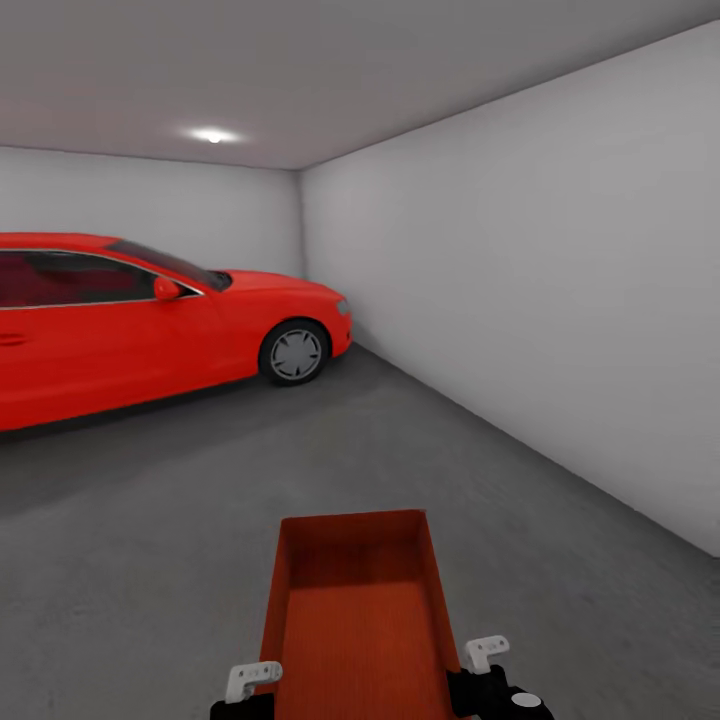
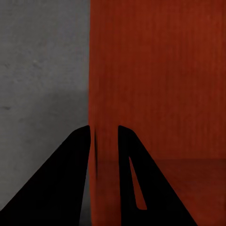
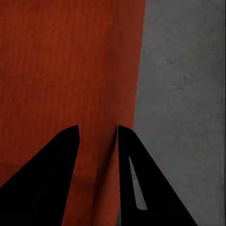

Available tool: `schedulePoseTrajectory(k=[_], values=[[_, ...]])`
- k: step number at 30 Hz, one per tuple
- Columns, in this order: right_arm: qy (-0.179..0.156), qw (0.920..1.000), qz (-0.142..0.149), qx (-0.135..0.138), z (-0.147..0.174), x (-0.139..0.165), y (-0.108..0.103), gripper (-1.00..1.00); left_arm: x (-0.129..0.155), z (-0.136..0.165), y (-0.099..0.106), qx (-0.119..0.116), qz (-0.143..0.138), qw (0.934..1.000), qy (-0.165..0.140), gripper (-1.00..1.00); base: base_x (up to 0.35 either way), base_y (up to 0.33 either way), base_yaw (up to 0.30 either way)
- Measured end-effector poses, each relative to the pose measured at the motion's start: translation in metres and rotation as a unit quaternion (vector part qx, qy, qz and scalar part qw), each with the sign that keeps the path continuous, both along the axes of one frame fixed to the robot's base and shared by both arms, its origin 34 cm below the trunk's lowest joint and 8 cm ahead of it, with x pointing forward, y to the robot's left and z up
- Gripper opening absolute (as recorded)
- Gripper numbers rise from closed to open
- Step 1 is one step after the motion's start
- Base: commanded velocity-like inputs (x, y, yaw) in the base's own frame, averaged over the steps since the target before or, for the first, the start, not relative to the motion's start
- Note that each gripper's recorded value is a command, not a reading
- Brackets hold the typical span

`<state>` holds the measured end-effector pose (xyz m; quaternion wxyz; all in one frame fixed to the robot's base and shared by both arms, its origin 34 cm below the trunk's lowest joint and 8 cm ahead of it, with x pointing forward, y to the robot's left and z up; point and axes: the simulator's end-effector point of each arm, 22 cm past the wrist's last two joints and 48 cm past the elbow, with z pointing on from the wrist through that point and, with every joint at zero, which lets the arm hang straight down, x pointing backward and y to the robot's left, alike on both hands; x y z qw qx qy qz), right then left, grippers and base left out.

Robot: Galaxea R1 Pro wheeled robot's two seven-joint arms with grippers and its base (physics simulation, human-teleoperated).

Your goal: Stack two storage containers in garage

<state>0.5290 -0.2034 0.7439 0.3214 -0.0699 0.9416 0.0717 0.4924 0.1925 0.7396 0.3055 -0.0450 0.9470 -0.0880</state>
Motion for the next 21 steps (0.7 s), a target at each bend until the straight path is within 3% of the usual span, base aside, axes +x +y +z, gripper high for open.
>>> schedulePoseTrajectory(k=[21], values=[[0.0, 1.0, 0.0, 0.0, 0.0, 0.0, 0.0, -1.0, 0.0, 0.0, 0.0, 0.0, 0.0, 1.0, 0.0, -1.0, 0.324, 0.0, -0.277]])
